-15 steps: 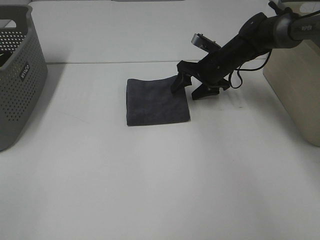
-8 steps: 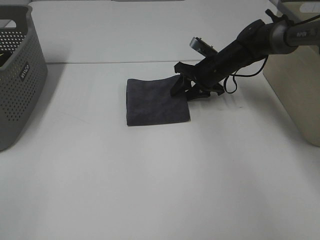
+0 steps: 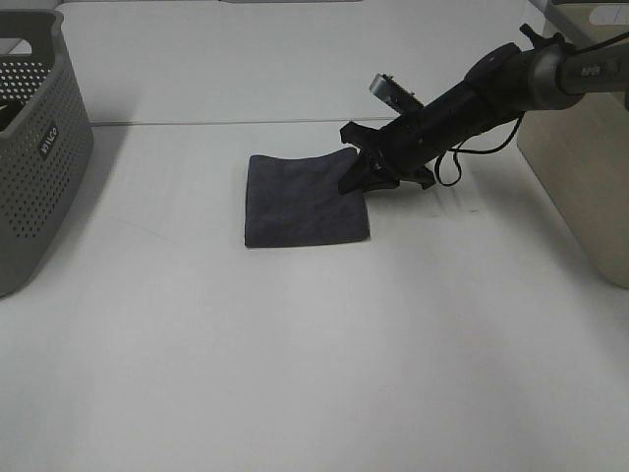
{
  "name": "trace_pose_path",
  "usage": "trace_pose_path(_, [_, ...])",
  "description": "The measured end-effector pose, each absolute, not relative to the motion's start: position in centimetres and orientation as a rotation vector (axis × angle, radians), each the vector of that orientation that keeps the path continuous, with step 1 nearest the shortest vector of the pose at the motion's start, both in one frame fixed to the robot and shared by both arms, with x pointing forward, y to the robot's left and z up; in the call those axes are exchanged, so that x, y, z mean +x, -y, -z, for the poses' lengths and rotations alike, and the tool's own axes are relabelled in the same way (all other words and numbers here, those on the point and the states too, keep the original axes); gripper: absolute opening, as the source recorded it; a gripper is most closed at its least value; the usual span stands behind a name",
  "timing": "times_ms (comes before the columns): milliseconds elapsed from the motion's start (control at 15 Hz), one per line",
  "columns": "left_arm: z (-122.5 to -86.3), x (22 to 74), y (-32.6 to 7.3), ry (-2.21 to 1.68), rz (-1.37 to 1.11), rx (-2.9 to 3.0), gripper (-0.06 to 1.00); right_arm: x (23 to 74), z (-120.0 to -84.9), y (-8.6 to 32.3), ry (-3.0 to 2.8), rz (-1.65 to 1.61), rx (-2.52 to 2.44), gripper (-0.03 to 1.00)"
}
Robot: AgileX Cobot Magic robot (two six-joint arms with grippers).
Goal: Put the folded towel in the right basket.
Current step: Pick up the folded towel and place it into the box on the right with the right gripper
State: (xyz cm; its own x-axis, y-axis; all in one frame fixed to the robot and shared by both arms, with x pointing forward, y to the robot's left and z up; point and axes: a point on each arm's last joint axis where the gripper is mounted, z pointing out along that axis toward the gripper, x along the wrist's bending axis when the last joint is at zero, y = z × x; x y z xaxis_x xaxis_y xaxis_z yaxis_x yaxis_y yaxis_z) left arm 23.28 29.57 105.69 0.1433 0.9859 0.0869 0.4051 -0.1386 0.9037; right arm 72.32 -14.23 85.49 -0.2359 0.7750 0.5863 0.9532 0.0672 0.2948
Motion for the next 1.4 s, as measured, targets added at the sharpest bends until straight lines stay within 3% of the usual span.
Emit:
trace_pose_path(67, [-105.7, 23.3, -29.6, -1.360, -0.968, 1.663, 0.99, 72.3, -86.3, 14.3, 2.101, 0.939, -1.734, 0.04])
trace_pose_path(800, [-105.7, 23.3, -29.6, -1.360, -0.968, 1.663, 0.99, 67.0, -111.5, 17.4, 2.717, 1.314, -1.581, 0.04])
trace_pose_path(1133, [-105.7, 23.3, -29.6, -1.360, -0.968, 1.663, 0.99, 64.6, -116.4, 20.2, 2.947, 1.241, -1.794, 0.04])
trace_pose_path(1400, [-105.7, 23.3, -29.6, -1.360, -0.968, 1.663, 0.99, 63.9, -118.5, 25.3, 2.856, 1.225, -2.114, 0.04])
